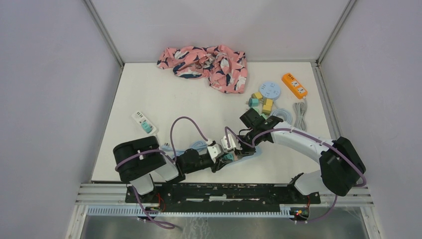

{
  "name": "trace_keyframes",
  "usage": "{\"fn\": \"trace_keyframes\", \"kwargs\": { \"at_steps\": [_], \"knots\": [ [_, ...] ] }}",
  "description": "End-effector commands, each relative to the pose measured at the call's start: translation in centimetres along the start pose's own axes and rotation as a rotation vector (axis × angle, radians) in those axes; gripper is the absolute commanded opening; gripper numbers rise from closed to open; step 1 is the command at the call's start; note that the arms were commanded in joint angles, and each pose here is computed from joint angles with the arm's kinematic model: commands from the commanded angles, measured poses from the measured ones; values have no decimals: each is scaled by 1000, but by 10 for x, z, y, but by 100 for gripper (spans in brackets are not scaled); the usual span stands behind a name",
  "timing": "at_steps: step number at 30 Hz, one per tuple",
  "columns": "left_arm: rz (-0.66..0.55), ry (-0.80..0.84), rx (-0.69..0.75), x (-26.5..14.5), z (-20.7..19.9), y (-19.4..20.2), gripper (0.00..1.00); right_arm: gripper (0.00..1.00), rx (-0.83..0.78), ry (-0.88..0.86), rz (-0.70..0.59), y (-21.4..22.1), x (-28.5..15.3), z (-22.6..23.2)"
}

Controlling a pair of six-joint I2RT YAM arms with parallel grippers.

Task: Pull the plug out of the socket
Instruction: Remove the plug from the socket.

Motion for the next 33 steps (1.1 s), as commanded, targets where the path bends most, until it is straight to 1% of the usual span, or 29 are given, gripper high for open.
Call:
{"fn": "trace_keyframes", "kwargs": {
  "at_steps": [1, 7, 11, 13, 15, 17, 19, 22, 27, 30, 33],
  "knots": [
    [17, 16, 27, 3, -1, 9, 3, 0, 9, 65, -89, -19, 1, -17],
    [25, 5, 24, -1, 2, 13, 3, 0, 60, 132, -30, 4, -15, -28],
    [20, -2, 24, -2, 3, 14, 3, 0, -3, 86, -28, 10, -22, -15],
    [16, -1, 22, -2, 2, 13, 3, 0, -73, 27, -72, 6, -19, -2],
    [13, 4, 23, 0, 2, 11, 3, 0, -132, -24, -154, -3, -15, 9],
    [24, 6, 26, 1, 1, 11, 3, 0, -142, -43, -195, -9, -12, 12],
    [33, 4, 31, 3, 2, 11, 3, 0, -134, -31, -203, -11, -12, 9],
    [34, 4, 28, 3, 2, 12, 3, 0, -54, 35, -182, -11, -13, -6],
    [40, 6, 21, 2, 1, 15, 3, 0, 0, 112, -108, 0, -19, -23],
    [37, 2, 21, 1, 2, 14, 3, 0, 15, 118, -72, 11, -27, -24],
    [37, -1, 20, 0, 2, 14, 3, 0, -6, 64, -72, 14, -33, -14]
  ]
}}
Point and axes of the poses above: each gripper's point midway between its finger pads, its own x axis out along the fingers, its own z axis along the line the jaws close on, y = z × x, the point moved 3 cm from there along -x, back along the fingers, and after that the axes turned 13 degrees about -x, right-handed, at the moved point
